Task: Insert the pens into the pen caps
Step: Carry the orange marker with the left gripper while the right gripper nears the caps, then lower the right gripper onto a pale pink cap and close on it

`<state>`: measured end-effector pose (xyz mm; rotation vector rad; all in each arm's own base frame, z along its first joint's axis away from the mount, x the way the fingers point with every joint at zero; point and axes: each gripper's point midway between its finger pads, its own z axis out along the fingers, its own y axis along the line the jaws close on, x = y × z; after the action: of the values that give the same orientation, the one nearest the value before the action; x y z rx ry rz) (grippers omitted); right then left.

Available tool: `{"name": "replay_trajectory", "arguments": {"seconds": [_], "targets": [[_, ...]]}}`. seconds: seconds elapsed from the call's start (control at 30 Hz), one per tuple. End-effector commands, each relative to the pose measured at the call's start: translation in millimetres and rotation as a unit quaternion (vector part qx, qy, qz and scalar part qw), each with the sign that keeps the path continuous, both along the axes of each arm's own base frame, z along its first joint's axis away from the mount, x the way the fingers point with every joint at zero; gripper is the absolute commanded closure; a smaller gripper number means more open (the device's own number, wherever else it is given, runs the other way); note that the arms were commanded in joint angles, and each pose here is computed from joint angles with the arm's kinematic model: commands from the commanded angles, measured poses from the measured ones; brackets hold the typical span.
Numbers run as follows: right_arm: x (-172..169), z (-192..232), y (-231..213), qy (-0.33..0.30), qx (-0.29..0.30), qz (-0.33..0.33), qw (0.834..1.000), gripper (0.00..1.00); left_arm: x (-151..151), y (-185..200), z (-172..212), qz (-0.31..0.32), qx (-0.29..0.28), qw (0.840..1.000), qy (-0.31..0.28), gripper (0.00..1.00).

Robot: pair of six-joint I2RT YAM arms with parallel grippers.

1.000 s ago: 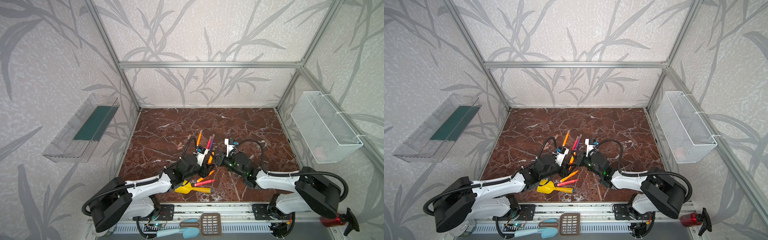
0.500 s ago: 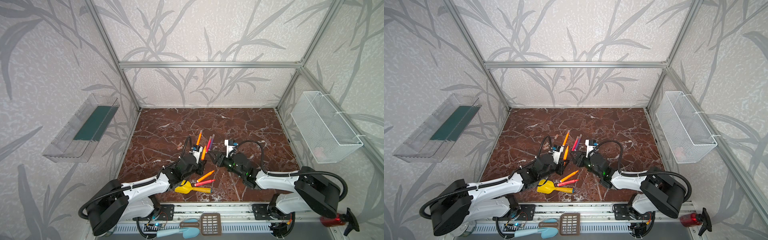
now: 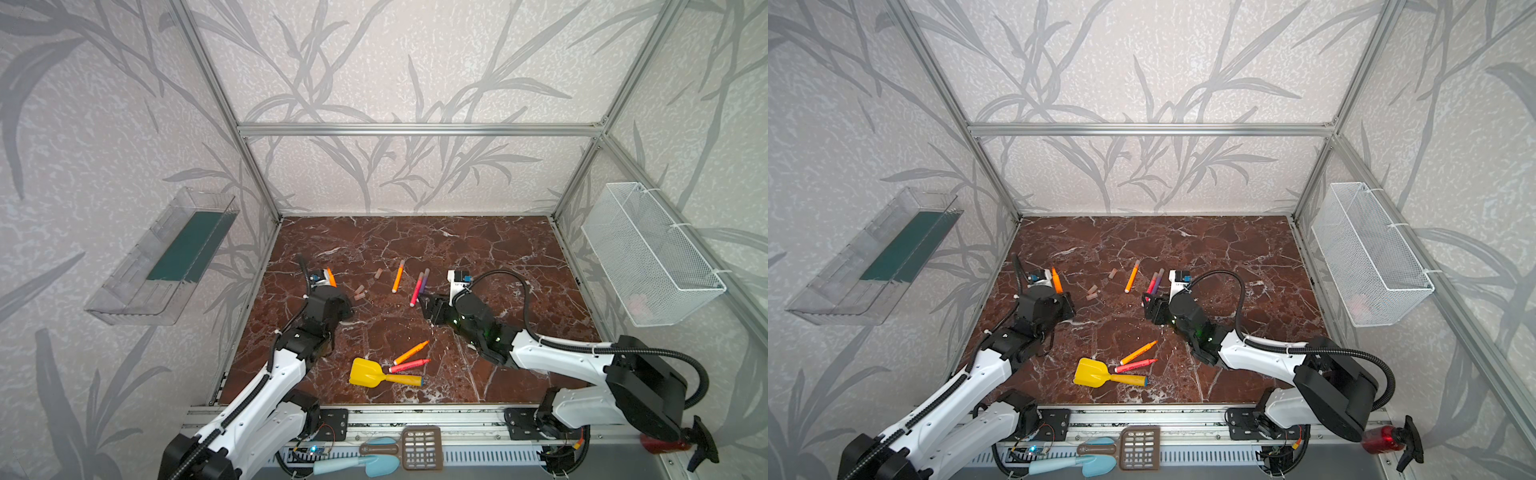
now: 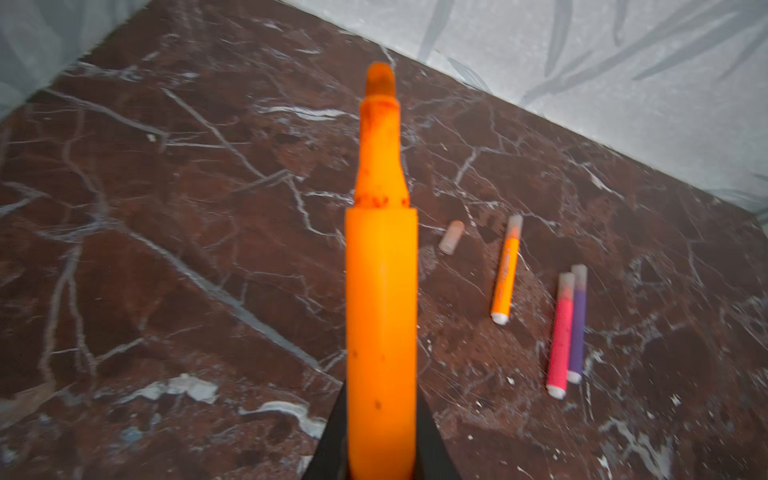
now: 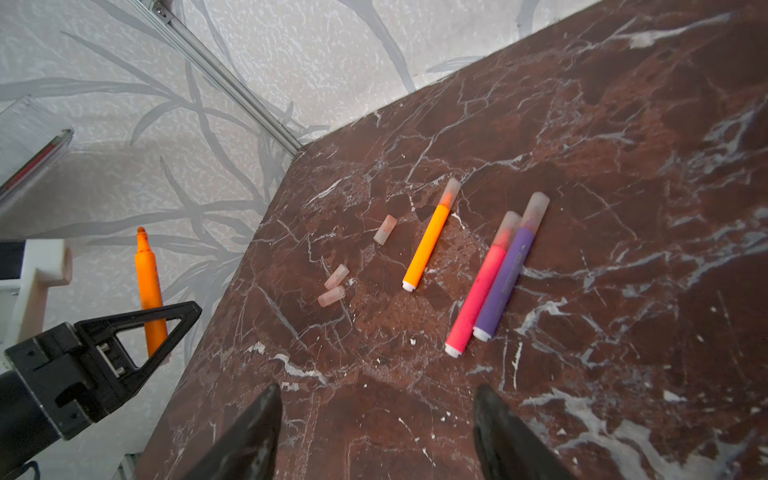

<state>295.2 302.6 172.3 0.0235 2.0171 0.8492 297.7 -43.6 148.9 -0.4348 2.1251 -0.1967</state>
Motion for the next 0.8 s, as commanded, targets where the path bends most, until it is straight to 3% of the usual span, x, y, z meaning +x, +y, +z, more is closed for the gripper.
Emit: {"name": "replay_trajectory", "arguments": {"seconds": [0.0,0.33,0.77], "targets": [[15.4,-1.4,12.4,0.000,-0.077,0.001,0.997,0.29,-7.7,18.3,2.7,0.031,0.000,0.999,0.013,1.00],[80.2,-29.2,93.9,0.045,-0.224,0.039,0.973,0.29,-9.4,18.4,7.5,0.025,-0.020,0.999,-0.003,1.00],[137.3,-100.8,163.8,0.119,-0.322,0.052,0.938,0.34,-13.8,15.8,11.0,0.014,-0.032,0.999,-0.016,1.00]]}}
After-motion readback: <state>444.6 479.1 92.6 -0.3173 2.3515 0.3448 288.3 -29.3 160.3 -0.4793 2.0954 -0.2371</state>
